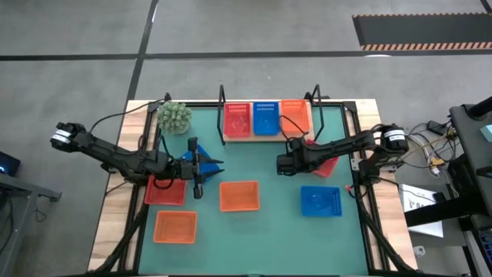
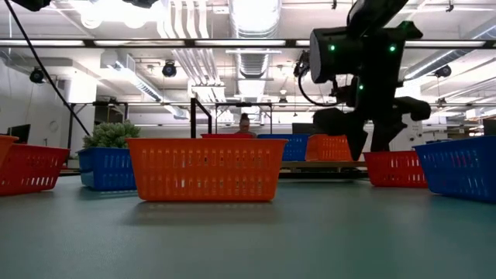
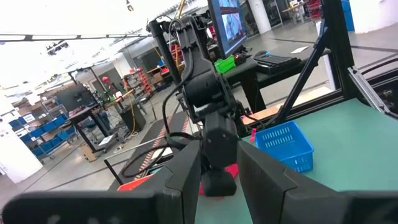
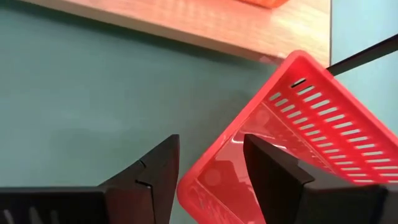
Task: Stack baskets on shelf by color
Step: Stack the right red bin on top of the red bin on the shelf
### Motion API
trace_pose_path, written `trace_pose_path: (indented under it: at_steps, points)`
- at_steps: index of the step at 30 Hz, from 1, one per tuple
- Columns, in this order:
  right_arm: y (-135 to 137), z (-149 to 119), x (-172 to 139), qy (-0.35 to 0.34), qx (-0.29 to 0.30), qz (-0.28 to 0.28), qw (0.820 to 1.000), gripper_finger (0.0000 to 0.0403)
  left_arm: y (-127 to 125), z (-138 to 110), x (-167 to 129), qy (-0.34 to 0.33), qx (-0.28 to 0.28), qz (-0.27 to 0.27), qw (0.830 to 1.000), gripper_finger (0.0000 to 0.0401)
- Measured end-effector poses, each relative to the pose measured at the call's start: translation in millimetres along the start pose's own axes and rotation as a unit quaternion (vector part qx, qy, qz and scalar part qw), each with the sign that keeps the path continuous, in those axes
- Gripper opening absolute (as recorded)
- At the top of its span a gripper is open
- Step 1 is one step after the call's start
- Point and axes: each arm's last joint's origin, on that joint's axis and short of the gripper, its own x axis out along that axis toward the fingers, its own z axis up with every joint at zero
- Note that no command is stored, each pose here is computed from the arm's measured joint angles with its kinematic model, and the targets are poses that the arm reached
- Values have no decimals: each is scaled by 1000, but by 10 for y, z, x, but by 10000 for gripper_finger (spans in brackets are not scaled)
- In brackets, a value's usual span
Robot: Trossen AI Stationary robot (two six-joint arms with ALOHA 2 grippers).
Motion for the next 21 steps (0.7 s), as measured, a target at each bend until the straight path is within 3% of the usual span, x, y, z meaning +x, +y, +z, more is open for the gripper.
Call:
trace_pose_path:
  at_steps: [17,21]
  points:
    - [47,-70,85,32,3,-9,999,170,-1,-2,0,1,0,0,1000,90]
    - [48,-74,85,40,4,-8,999,154,-1,-2,0,1,-1,0,1000,90]
